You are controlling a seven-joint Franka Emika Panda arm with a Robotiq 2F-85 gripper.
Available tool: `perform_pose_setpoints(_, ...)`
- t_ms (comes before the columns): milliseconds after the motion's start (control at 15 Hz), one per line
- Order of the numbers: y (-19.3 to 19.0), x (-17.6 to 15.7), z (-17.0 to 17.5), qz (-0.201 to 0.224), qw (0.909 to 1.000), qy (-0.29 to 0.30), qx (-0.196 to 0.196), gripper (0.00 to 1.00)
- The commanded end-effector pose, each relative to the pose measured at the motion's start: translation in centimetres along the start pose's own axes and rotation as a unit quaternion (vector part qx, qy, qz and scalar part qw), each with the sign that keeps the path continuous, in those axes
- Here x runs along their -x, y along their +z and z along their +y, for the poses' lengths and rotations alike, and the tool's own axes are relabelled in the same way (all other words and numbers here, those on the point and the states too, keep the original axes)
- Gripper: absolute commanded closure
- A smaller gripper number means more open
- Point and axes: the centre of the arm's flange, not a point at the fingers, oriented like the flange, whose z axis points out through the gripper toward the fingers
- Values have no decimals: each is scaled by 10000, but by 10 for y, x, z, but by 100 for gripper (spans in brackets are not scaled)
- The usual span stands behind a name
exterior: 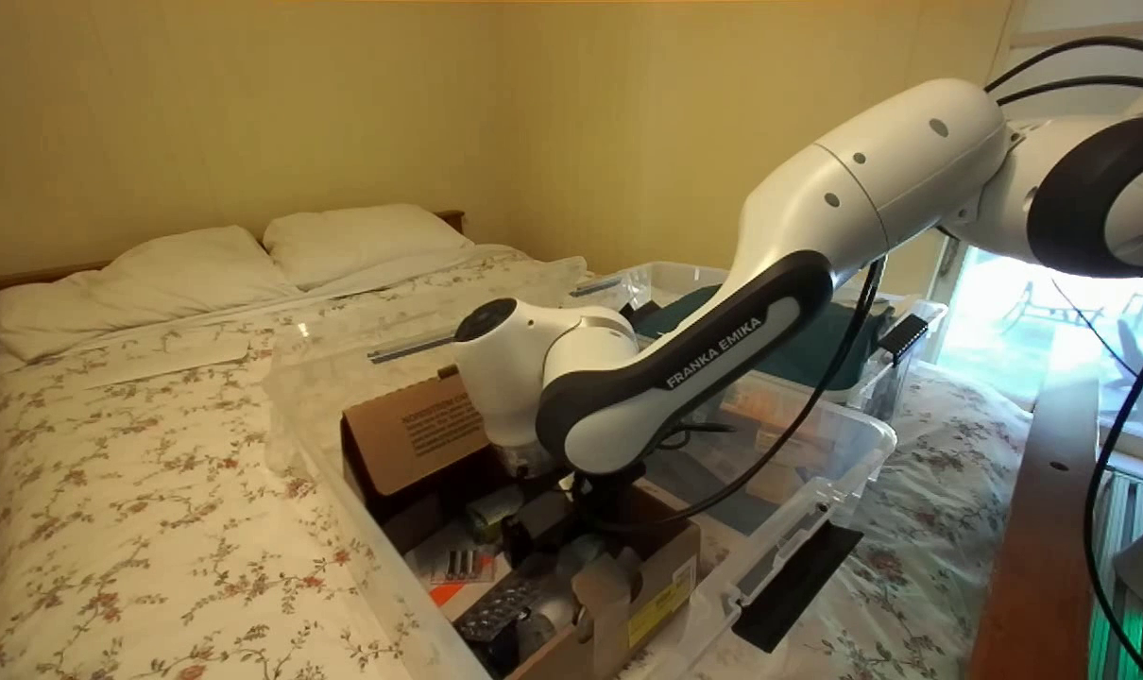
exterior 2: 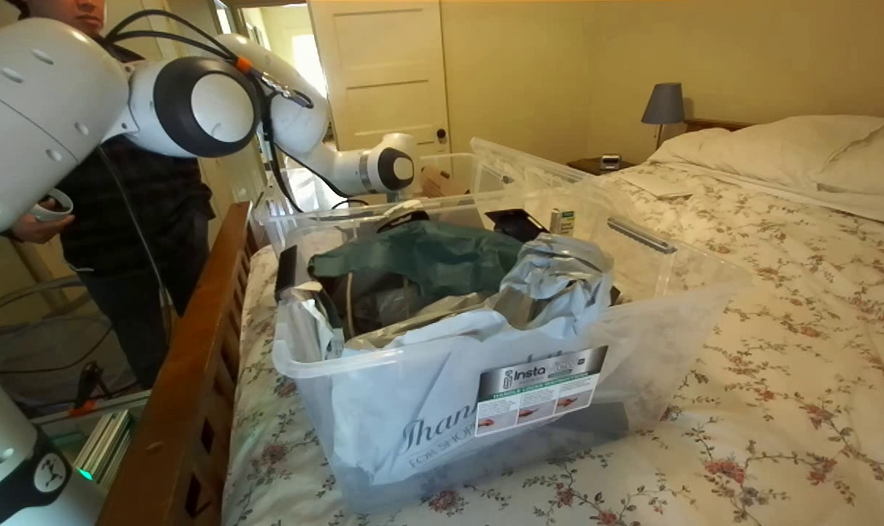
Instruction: Shift one object to the crate on the right
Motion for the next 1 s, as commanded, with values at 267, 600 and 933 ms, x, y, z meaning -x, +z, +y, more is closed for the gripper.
perform_pose_setpoints(267,19,-24,-9,-186,9994,-300,66,78)
perform_pose_setpoints(600,-29,-4,18,-411,9986,-232,241,100)
perform_pose_setpoints(933,-76,27,51,-123,9993,227,267,99)
